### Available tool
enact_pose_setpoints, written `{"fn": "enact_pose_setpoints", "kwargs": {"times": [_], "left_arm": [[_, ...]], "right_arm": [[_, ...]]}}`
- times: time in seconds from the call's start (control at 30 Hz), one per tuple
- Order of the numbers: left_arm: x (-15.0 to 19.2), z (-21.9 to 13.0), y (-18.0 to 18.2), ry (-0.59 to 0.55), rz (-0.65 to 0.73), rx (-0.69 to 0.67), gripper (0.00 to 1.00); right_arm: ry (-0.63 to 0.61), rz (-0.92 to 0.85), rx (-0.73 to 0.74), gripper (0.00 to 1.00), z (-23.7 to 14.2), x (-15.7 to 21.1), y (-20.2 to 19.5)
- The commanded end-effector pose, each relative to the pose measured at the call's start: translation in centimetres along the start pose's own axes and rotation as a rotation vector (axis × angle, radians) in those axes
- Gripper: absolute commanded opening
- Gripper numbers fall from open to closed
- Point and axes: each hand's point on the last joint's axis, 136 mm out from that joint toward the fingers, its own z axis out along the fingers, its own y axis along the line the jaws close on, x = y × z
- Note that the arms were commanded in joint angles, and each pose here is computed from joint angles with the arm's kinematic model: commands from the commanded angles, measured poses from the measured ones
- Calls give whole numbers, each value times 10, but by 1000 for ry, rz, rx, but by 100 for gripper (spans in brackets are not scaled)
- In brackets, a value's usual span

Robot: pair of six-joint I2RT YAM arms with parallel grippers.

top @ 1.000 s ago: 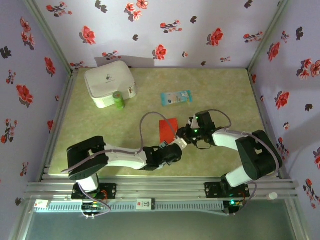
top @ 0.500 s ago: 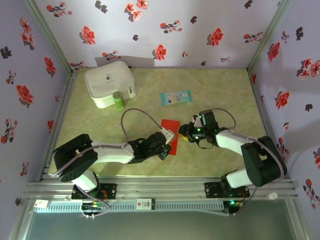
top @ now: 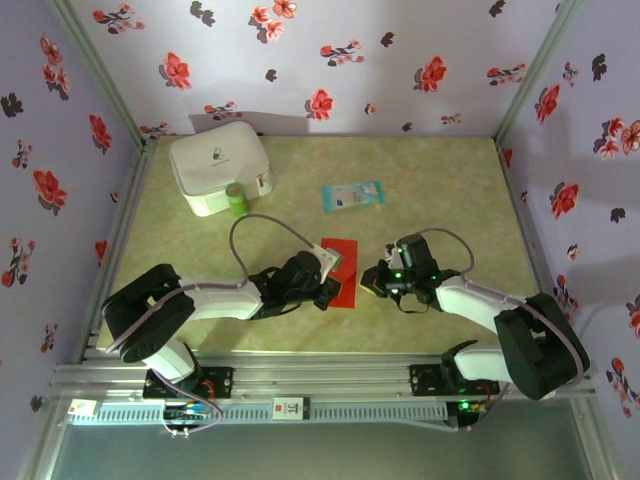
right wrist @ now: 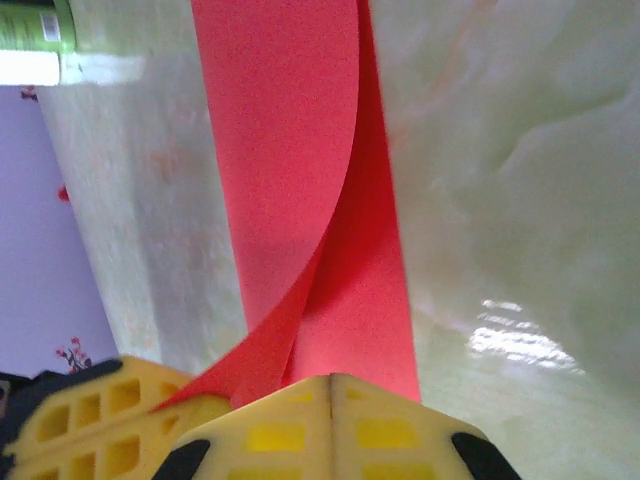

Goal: Fold a paper plane with a square sheet of paper (pick it up from the middle)
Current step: Fold the triangle a second time at the center of the table.

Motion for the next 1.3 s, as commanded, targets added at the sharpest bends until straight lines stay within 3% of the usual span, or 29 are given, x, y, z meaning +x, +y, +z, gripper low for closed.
{"fn": "enact_pose_setpoints", "kwargs": {"times": [0.0, 0.4, 0.73, 0.9, 1.07, 1.27], "left_arm": [[-8, -4, -3, -25, -33, 29, 0], [-4, -2, 1, -7, -50, 17, 0], [-9, 4, 6, -22, -128, 14, 0], [-11, 10, 4, -33, -179, 33, 0], [-12, 12, 4, -45, -208, 43, 0], [-10, 14, 4, -47, -218, 44, 0]], "right_arm": [[7, -16, 25, 0, 7, 9, -2], [57, -49, 123, 0, 30, 18, -14], [111, -190, 490, 0, 11, 18, -75], [89, -204, 403, 0, 14, 11, -48], [83, -191, 204, 2, 17, 12, -5], [100, -128, 144, 2, 29, 15, -3]]}}
